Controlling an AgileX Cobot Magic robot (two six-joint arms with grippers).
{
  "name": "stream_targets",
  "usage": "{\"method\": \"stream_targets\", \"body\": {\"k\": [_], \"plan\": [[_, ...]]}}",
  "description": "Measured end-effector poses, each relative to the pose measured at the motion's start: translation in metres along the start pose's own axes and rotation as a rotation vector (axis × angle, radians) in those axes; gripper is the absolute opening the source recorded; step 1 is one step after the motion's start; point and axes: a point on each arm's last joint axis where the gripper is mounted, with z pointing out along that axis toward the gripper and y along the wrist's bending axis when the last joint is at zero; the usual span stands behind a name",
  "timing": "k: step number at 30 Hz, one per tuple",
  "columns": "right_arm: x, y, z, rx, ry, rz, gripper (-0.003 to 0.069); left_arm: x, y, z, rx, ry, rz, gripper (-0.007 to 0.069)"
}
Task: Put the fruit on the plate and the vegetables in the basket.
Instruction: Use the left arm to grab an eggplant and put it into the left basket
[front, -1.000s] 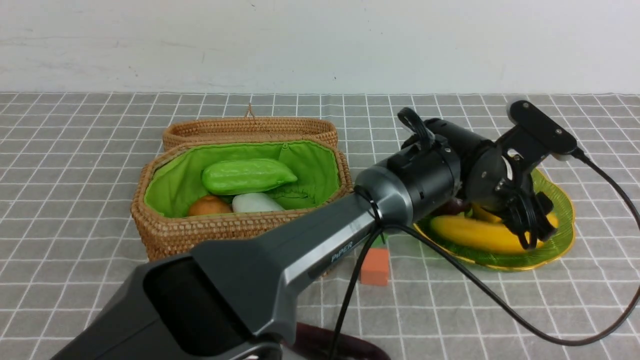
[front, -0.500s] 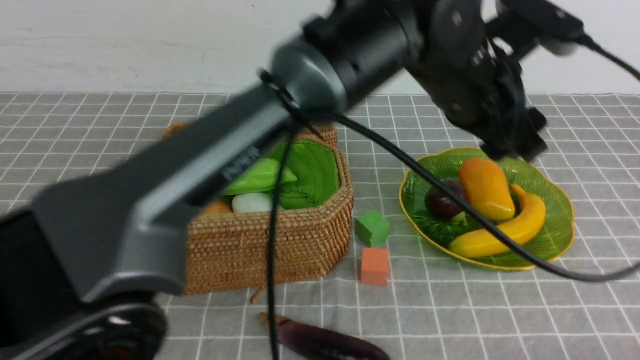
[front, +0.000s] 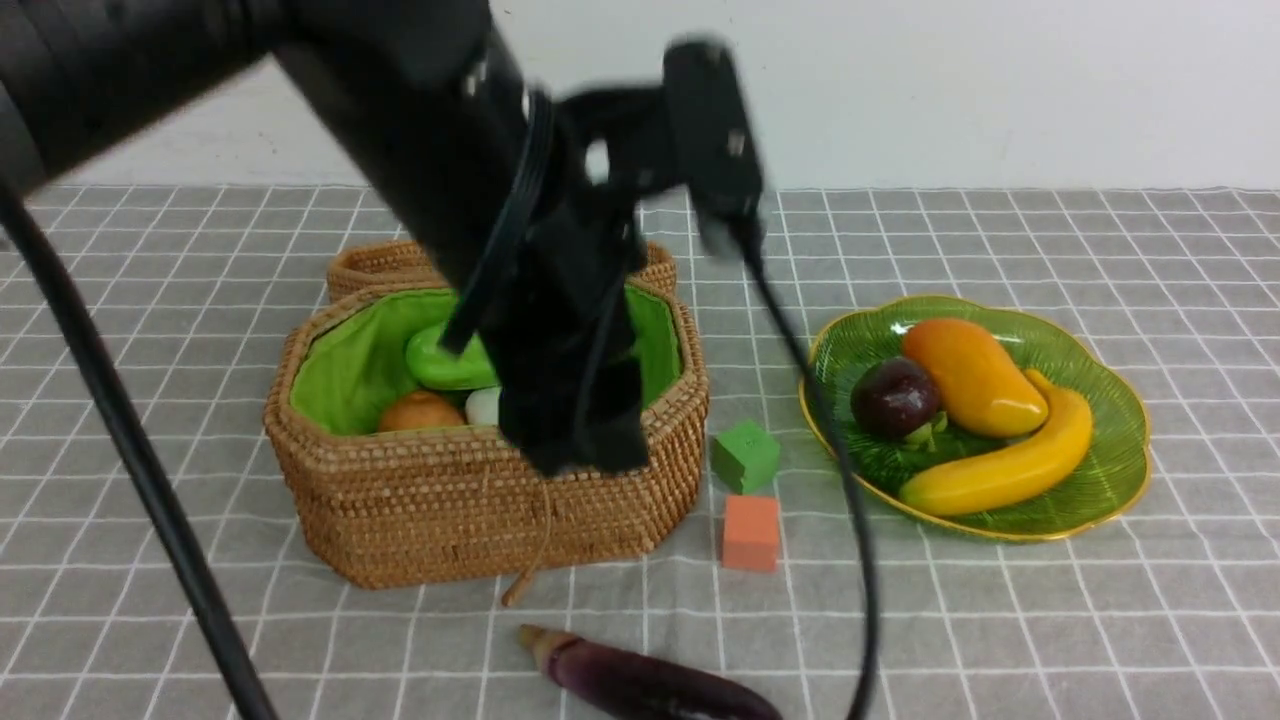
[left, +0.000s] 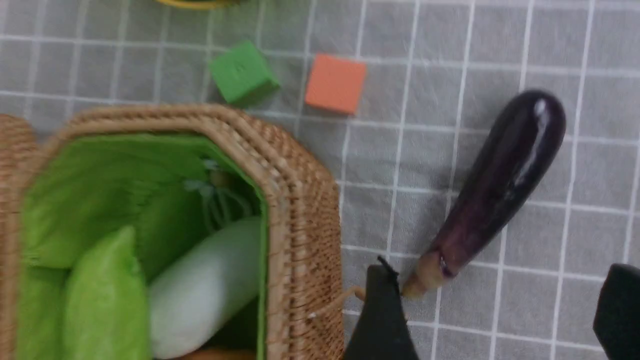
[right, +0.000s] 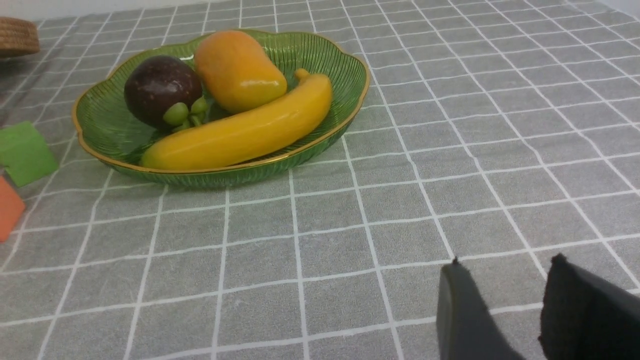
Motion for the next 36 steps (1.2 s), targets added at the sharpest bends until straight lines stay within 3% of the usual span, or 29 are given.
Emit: {"method": "stream_targets", "body": {"k": [8,12,18,26,30,32,33,34,35,36], "plan": [[0.0,0.0,0.0,0.0,0.0,0.0,0.0242,0.032,-0.034,0.075,0.05,0.007,0.118,0.0533],[0.0,0.0,0.0,0.0,0.0,0.0,0.0242,0.028,-0.052,0.094,0.022,-0.028,0.172,0.0572],[0.0,0.0,0.0,0.0,0.0,0.0,0.0242,0.014,-0.058,0.117,-0.018,-0.074,0.201,0.0608],[0.0,0.0,0.0,0.0,0.0,0.0,0.0242,0.022,-0.064,0.147,0.065,-0.002,0.182,0.0587],[0.0,0.0,0.0,0.0,0.0,0.0,0.0242,0.024,-0.065,0.152,0.09,0.018,0.147,0.0538],[0.0,0.0,0.0,0.0,0.0,0.0,0.0242,0.021,-0.065,0.147,0.128,0.04,0.104,0.0445],[0.0,0.0,0.0,0.0,0.0,0.0,0.0242,0.021,-0.065,0.147,0.134,0.045,0.1,0.0434],[0.0,0.0,0.0,0.0,0.0,0.0,0.0242,0.017,-0.063,0.142,0.155,0.055,0.084,0.0346],[0.0,0.0,0.0,0.0,0.0,0.0,0.0242,0.015,-0.061,0.14,0.154,0.054,0.083,0.0331],[0.0,0.0,0.0,0.0,0.0,0.0,0.0242,0.01,-0.058,0.133,0.166,0.059,0.07,0.0218]]}}
